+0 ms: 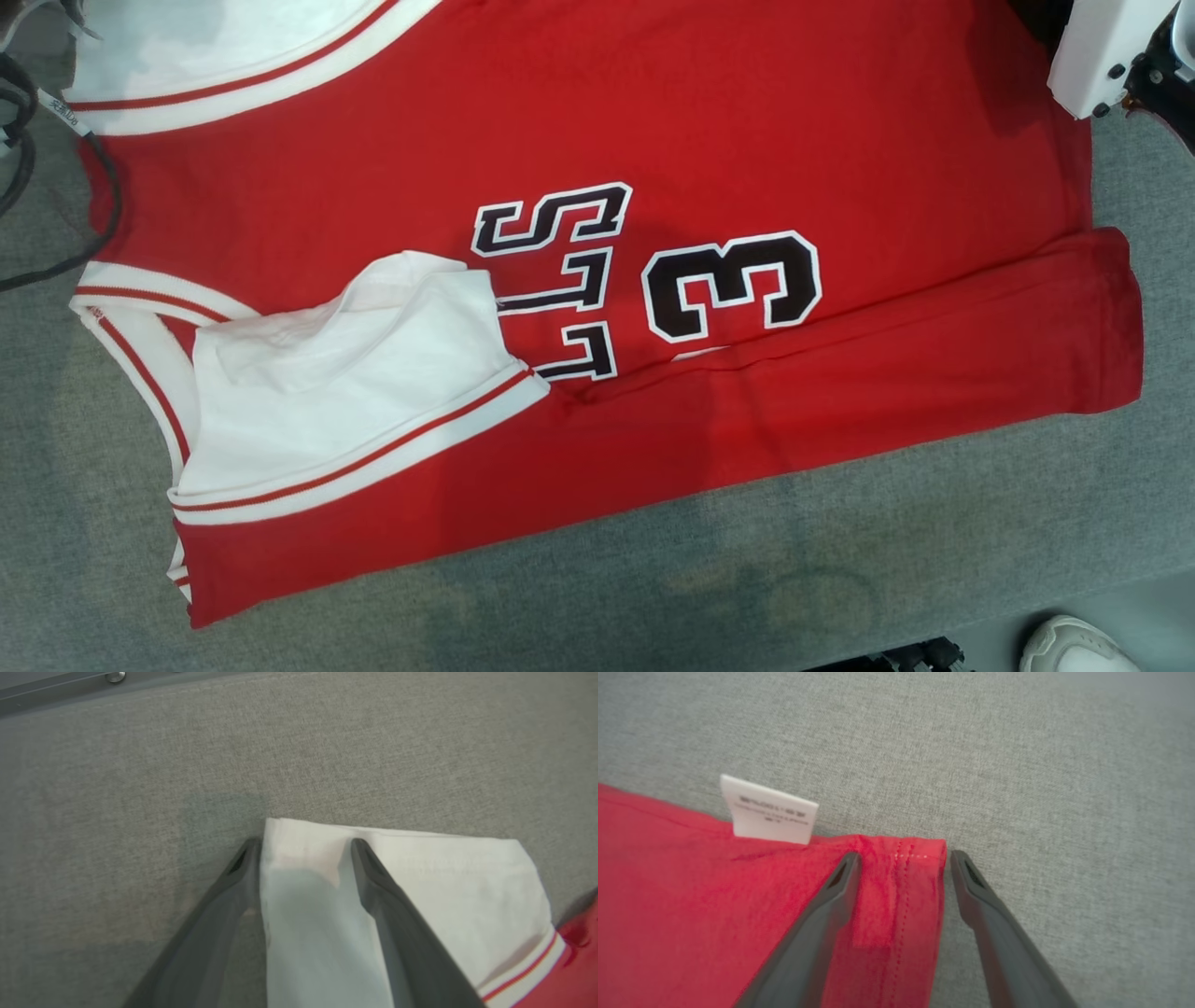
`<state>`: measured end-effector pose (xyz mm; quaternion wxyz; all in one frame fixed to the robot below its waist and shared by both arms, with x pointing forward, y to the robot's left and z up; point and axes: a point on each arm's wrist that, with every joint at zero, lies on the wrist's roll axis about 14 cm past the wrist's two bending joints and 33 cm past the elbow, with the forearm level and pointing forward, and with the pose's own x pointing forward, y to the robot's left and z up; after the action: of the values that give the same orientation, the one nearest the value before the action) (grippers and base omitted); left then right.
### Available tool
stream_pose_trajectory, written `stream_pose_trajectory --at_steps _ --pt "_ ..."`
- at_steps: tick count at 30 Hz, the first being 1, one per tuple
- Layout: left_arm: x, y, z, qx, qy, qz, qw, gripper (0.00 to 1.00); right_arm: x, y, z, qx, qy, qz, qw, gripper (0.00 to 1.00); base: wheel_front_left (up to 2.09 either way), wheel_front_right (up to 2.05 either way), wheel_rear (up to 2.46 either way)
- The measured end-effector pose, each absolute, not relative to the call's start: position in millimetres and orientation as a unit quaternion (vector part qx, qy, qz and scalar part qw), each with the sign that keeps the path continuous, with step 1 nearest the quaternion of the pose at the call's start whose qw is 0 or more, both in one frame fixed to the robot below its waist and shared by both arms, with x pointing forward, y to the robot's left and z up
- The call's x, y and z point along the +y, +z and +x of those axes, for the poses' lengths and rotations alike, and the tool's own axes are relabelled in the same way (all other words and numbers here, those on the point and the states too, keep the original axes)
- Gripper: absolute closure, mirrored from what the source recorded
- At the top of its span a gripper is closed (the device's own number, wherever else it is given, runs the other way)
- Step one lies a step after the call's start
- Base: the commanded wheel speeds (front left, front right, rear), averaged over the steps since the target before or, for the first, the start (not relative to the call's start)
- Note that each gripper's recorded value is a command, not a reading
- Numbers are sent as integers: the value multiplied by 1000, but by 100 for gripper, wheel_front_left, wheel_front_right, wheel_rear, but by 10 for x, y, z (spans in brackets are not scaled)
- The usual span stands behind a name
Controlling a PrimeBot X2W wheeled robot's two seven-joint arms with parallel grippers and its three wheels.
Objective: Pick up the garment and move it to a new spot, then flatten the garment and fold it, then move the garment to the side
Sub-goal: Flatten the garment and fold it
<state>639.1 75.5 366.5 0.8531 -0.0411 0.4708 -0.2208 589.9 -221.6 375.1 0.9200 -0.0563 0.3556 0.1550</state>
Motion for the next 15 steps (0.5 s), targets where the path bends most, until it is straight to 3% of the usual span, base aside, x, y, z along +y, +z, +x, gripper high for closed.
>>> stream_pose_trajectory --at_steps 1,2,3,4,5,6,8,15 --pt "742 3654 6392 471 -223 -41 853 0 -2215 3747 5900 356 155 -56 920 0 0 0 0" --pt "729 3652 6400 468 -225 -43 854 19 -2217 3743 5899 357 155 -56 919 0 0 0 0" --pt "719 3649 6408 466 -225 -47 854 58 -2212 3740 5900 356 156 -56 919 1 0 0 0" --pt "720 3640 6403 467 -225 -48 854 100 -2209 3740 5902 355 158 -56 920 49 0 0 0" --pt "724 3641 6393 467 -226 -48 853 100 -2197 3739 5898 355 159 -55 919 54 0 0 0" --pt "729 3643 6381 468 -227 -48 853 100 -2187 3741 5894 356 161 -54 919 67 0 0 0" --pt "726 3663 6354 469 -230 -57 851 100 -2180 3751 5886 356 162 -53 919 100 0 0 0" --pt "657 3883 6341 430 -245 -108 862 100 -2178 3832 5904 335 160 -41 927 100 0 0 0"
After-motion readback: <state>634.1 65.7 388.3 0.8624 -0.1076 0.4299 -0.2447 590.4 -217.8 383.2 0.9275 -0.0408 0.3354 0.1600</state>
